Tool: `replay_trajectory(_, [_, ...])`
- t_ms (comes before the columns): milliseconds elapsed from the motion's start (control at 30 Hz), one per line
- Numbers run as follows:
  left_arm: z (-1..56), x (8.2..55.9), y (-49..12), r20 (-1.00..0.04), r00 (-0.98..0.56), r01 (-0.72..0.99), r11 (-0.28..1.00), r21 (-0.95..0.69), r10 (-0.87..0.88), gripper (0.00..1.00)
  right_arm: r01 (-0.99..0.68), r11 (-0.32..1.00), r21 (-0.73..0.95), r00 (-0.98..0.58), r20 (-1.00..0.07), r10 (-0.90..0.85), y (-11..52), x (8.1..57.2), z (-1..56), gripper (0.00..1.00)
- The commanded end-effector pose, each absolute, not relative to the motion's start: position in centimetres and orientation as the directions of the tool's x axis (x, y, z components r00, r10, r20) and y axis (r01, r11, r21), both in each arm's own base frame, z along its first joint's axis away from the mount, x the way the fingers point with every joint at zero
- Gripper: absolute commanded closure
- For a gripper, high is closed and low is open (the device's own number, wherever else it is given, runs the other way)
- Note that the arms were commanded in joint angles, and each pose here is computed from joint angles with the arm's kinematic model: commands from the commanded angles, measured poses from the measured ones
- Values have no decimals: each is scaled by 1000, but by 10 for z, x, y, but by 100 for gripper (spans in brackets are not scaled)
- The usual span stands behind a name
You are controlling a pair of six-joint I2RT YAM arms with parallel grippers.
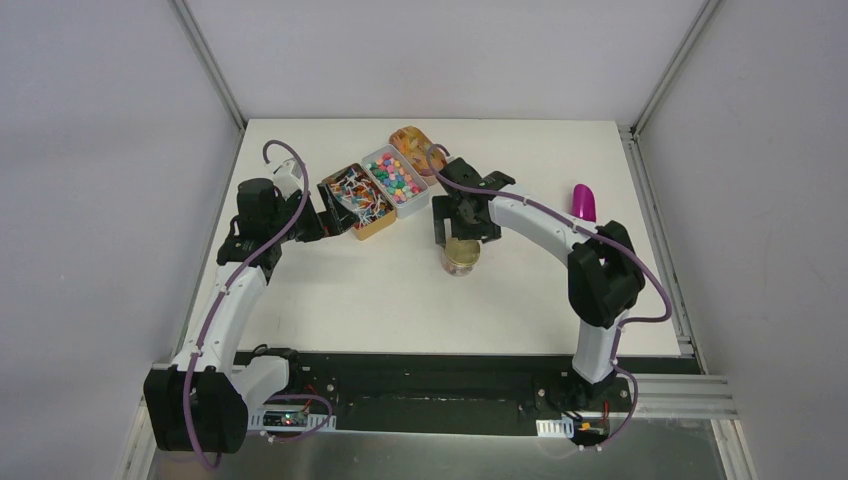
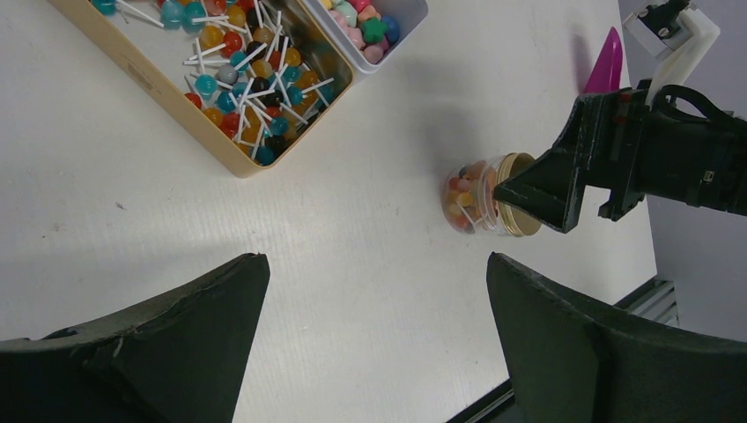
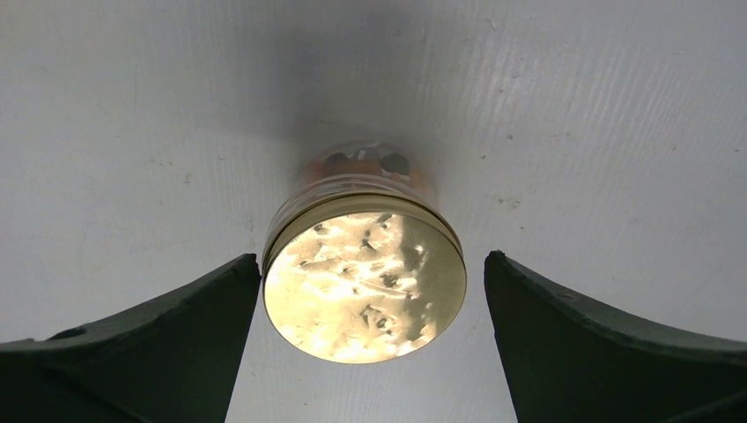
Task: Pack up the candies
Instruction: Close the bottle lid on the packing bottle, then adjust the bottle lid on the packing bottle.
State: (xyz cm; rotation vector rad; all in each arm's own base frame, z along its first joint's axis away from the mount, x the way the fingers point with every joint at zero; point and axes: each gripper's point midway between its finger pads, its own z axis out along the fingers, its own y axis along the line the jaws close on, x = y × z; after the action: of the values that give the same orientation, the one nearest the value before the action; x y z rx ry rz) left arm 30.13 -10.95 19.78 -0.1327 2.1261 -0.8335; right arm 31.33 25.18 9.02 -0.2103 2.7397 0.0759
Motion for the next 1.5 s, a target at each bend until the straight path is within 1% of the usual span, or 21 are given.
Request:
replay_trajectory(0, [206, 307, -104, -688, -613, 181, 779, -601, -389, 1, -177, 982, 65, -849, -514, -119, 257, 325, 138, 0])
replay_trajectory(133, [198, 312, -92, -649, -598, 54, 783, -619, -471, 1, -190, 977, 98, -806, -584, -98, 255, 326, 160, 0])
replay_trajectory(167, [196, 312, -94, -641, -602, 53, 777, -627, -477, 1, -191, 976, 109, -793, -603, -88, 253, 325, 164, 0])
replay_trajectory(200, [197, 311, -99, -640, -612, 81, 767, -636, -466, 2, -195, 973, 126, -773, -630, -74, 253, 326, 171, 0])
replay_trajectory(233, [198, 309, -104, -642, -622, 119, 756, -644, -449, 5, -198, 970, 140, -758, -650, -61, 252, 326, 176, 0])
replay_trajectory(333, [202, 304, -118, -642, -647, 204, 717, -667, -413, 12, -200, 965, 168, -734, -679, -33, 246, 325, 182, 1])
replay_trajectory(367, [203, 304, -121, -644, -648, 220, 710, -669, -406, 14, -207, 961, 183, -732, -681, -28, 246, 324, 183, 5])
replay_trajectory(400, [203, 303, -124, -644, -652, 230, 704, -672, -401, 15, -218, 956, 197, -734, -679, -27, 245, 324, 182, 11])
replay_trajectory(467, [203, 304, -129, -638, -663, 238, 698, -675, -391, 18, -231, 946, 229, -738, -675, -17, 245, 322, 177, 37])
replay_trajectory(567, [202, 304, -139, -623, -685, 245, 686, -685, -377, 21, -234, 929, 289, -750, -662, 17, 243, 321, 168, 68])
replay_trajectory(633, [201, 306, -146, -614, -696, 243, 683, -689, -372, 23, -259, 903, 342, -763, -646, 26, 249, 317, 163, 82])
replay_trajectory(700, [199, 306, -158, -601, -713, 245, 674, -697, -362, 25, -283, 881, 380, -775, -631, 23, 256, 313, 156, 91])
replay_trajectory(800, [194, 308, -172, -593, -725, 248, 671, -699, -350, 26, -290, 867, 406, -790, -613, 23, 262, 312, 145, 97])
replay_trajectory(867, [189, 310, -180, -583, -736, 244, 669, -702, -343, 26, -297, 855, 426, -804, -594, 16, 268, 311, 137, 98])
replay_trajectory(1167, [168, 318, -203, -531, -781, 224, 647, -729, -328, 29, -270, 849, 454, -861, -508, -2, 281, 310, 99, 99])
replay_trajectory(1367, [162, 320, -212, -510, -791, 219, 623, -751, -336, 29, -291, 824, 486, -871, -492, -17, 291, 308, 98, 99])
replay_trajectory(1467, [160, 320, -221, -499, -799, 222, 608, -762, -334, 29, -296, 825, 482, -860, -510, -11, 289, 309, 108, 99])
